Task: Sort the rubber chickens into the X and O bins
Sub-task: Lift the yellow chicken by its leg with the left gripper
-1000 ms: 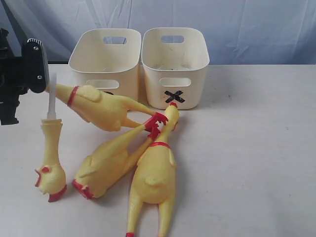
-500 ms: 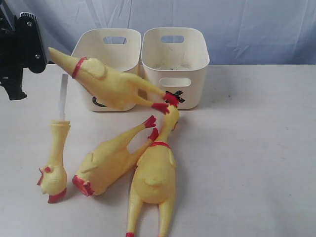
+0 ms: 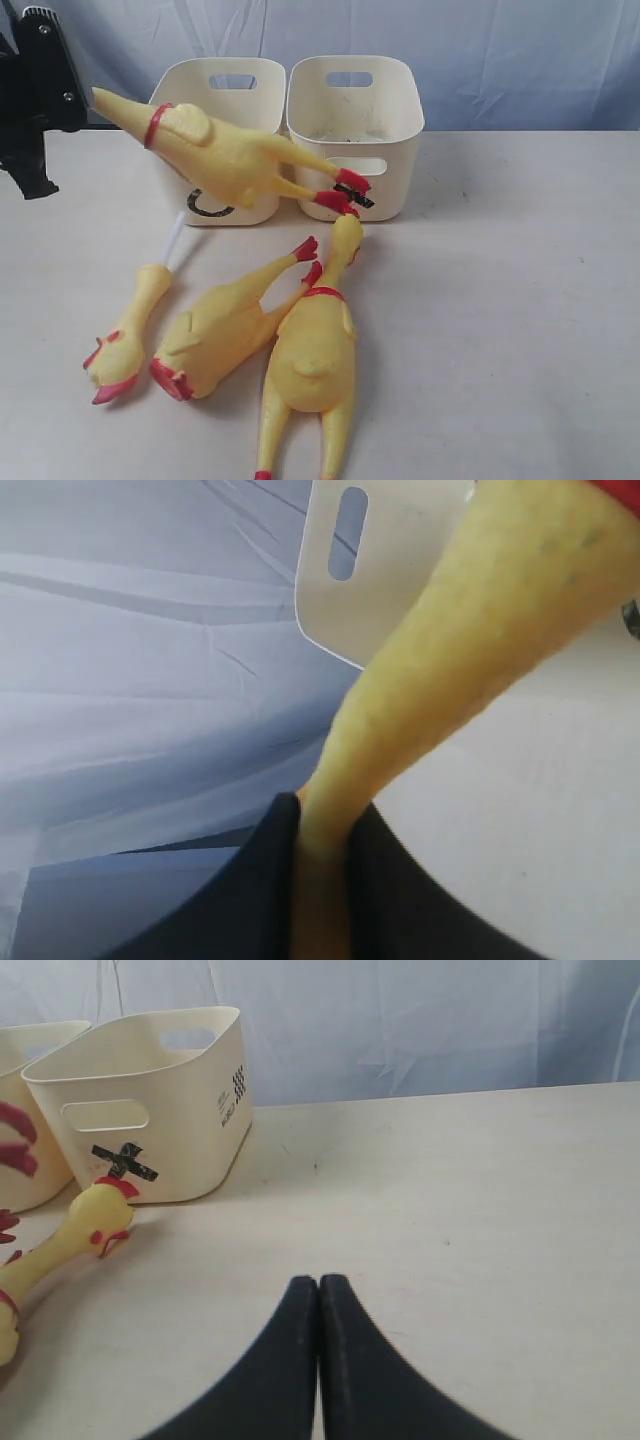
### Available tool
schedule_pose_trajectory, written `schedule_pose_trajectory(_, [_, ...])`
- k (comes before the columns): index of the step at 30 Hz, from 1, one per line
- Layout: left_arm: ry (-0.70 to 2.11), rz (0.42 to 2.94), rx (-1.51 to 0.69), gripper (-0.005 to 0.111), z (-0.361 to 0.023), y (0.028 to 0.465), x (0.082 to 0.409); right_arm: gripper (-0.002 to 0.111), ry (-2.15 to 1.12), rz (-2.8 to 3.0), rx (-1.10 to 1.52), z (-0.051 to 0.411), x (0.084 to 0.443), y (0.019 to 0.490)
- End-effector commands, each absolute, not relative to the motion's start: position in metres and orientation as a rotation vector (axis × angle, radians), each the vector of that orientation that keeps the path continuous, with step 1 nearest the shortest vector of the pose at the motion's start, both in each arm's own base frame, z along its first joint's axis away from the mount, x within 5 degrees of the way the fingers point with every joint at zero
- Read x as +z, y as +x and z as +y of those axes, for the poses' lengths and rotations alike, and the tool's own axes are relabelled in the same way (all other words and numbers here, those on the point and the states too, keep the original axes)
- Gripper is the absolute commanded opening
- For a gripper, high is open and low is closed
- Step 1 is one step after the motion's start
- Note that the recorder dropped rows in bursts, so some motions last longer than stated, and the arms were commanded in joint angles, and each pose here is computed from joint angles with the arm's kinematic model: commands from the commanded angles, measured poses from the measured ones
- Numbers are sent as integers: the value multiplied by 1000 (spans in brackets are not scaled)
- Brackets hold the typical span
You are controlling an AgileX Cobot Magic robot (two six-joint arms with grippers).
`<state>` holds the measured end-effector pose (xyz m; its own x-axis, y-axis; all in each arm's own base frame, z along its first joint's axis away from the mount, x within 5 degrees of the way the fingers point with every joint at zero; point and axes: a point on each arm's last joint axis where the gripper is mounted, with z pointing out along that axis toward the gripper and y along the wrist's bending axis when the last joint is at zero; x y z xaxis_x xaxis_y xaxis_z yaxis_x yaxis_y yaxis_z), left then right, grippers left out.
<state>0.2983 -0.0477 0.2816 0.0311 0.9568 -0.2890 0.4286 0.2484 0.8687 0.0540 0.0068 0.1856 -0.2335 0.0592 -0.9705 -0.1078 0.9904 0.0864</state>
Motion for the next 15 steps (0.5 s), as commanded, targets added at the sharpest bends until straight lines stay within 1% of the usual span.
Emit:
schedule_pose_trajectory(1, [1204, 1595, 621, 0, -49, 296, 289, 0, -35, 1791, 147, 6, 186, 54])
schedule_pose_trajectory(4, [1194, 1598, 617, 0, -49, 296, 289, 0, -35, 1791, 147, 6, 186, 54])
schedule_pose_trajectory(7, [1109, 1609, 582, 0, -49, 295, 294, 0, -35, 1791, 147, 6, 186, 54])
schedule_pose_trajectory(15, [939, 1635, 505, 0, -48, 297, 314, 0, -35, 1791, 147, 6, 186, 54])
